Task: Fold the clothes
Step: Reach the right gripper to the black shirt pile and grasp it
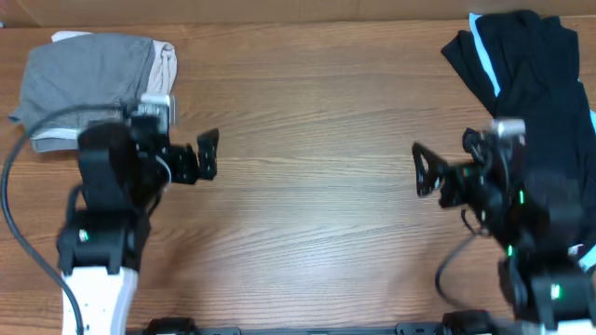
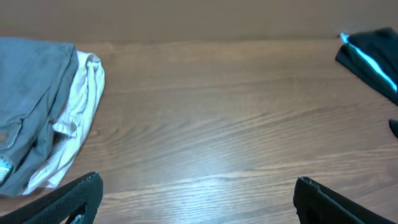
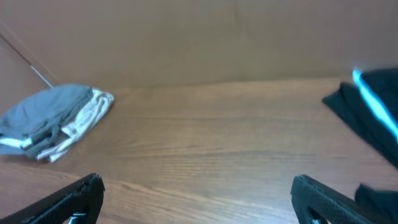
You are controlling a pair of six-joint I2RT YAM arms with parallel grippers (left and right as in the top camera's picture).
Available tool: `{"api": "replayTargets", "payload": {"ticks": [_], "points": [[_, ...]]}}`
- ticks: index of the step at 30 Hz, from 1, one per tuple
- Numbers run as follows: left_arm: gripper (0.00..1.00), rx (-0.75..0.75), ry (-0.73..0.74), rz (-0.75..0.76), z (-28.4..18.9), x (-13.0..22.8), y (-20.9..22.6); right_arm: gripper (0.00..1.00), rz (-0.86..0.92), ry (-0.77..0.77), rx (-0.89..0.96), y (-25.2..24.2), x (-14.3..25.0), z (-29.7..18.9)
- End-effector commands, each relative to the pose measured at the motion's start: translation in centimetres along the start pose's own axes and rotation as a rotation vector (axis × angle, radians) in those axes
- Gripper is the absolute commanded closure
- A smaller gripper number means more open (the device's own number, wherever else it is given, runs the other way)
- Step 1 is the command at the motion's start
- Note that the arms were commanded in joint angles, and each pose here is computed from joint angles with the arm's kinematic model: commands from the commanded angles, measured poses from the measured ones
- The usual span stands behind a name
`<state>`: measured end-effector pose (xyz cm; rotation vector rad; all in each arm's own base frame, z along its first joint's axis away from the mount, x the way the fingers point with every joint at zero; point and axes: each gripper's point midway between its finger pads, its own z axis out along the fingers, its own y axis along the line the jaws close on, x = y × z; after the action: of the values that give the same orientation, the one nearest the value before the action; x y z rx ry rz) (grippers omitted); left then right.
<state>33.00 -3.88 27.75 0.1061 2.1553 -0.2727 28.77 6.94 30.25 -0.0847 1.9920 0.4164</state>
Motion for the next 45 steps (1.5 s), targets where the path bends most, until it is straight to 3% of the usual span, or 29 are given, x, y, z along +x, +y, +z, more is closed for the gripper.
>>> {"api": "replayTargets", "payload": {"ticks": [1, 7, 12, 16, 22, 31, 38, 45], "points": [[0.0, 0.006, 0.039, 0.035, 0.5, -1.5, 0.1, 0.0, -0.005, 0.081, 0.022, -0.3, -1.5, 2.2], [0.0, 0.006, 0.123, 0.011, 4.1, -0.5, 1.0, 0.0, 0.035, 0.241, 0.035, -1.5, -1.4, 7.8], [0.0, 0.054, 0.191, -0.045, 7.4, 0.9, 1.0, 0.0, 0.062, 0.359, 0.068, -3.3, 1.9, 11.9], [0.0, 0.135, 0.228, -0.079, 9.3, 1.9, 0.1, 0.0, 0.065, 0.447, 0.252, -7.5, 4.9, 14.1], [0.0, 0.141, 0.255, -0.088, 11.4, 2.7, 0.5, 0.09, 0.161, 0.508, 0.611, -15.2, 8.5, 15.0], [0.0, 0.133, 0.306, -0.101, 13.7, 4.5, 1.1, 0.21, 0.224, 0.632, 0.762, -21.7, 13.9, 15.9], [0.0, 0.138, 0.339, -0.103, 15.5, 5.7, 1.2, 0.23, 0.21, 0.593, 0.917, -25.6, 13.3, 14.2], [0.0, 0.137, 0.367, -0.108, 16.5, 6.8, 1.3, 0.26, 0.214, 0.568, 0.938, -26.6, 13.1, 14.3]]}}
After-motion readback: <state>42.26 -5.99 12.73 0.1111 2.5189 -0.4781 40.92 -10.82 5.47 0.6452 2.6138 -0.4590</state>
